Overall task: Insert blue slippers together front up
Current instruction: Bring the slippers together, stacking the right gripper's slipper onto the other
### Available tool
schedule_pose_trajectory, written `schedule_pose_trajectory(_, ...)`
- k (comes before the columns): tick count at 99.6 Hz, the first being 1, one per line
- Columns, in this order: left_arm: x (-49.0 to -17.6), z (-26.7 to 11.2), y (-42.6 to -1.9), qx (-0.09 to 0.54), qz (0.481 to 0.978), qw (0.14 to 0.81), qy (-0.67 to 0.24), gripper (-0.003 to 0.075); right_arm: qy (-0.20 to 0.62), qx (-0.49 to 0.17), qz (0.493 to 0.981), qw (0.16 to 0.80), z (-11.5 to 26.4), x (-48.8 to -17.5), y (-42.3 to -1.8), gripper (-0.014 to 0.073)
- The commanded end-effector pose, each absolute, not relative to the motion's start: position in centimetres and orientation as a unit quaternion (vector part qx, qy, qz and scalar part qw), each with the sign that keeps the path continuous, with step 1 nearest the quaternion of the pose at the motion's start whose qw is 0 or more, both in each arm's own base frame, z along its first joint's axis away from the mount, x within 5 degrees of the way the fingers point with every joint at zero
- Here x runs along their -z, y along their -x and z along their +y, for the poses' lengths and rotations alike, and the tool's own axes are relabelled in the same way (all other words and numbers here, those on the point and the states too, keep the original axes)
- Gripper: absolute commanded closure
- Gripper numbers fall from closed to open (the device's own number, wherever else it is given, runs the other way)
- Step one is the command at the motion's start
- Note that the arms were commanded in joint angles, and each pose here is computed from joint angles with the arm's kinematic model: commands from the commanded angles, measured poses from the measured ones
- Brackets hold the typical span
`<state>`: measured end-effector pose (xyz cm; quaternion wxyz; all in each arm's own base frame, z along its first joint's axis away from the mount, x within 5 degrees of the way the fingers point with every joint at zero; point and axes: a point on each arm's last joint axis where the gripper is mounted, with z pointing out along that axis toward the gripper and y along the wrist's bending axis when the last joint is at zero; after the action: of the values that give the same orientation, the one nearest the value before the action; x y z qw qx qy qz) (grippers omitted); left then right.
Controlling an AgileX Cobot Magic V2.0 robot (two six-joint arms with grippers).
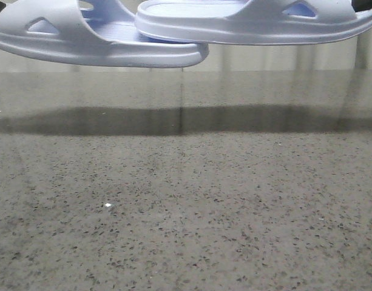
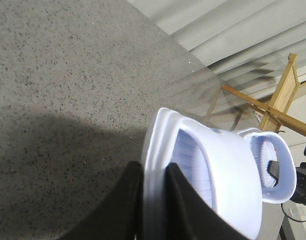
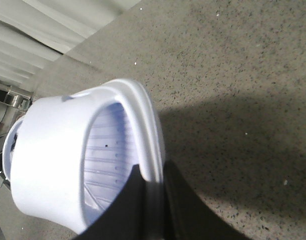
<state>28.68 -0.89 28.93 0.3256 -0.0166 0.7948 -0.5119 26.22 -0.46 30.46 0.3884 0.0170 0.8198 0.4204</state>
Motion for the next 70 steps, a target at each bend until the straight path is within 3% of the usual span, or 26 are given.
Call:
schedule_pose_trajectory(1,-31.8,-1.4,-28.0,0.564,0.748,0.349,-0.007,0.0705,0.015,-0.447,0.791,0.417,0.3,-32.4,-26.2,0.0701)
schedule_pose_trajectory(70,-31.9,-2.1,-28.0,0.571,0.745,0.344,-0.013,0.0705,0.038,-0.499,0.78,0.376,4.4,-29.7,-31.1,0.0701)
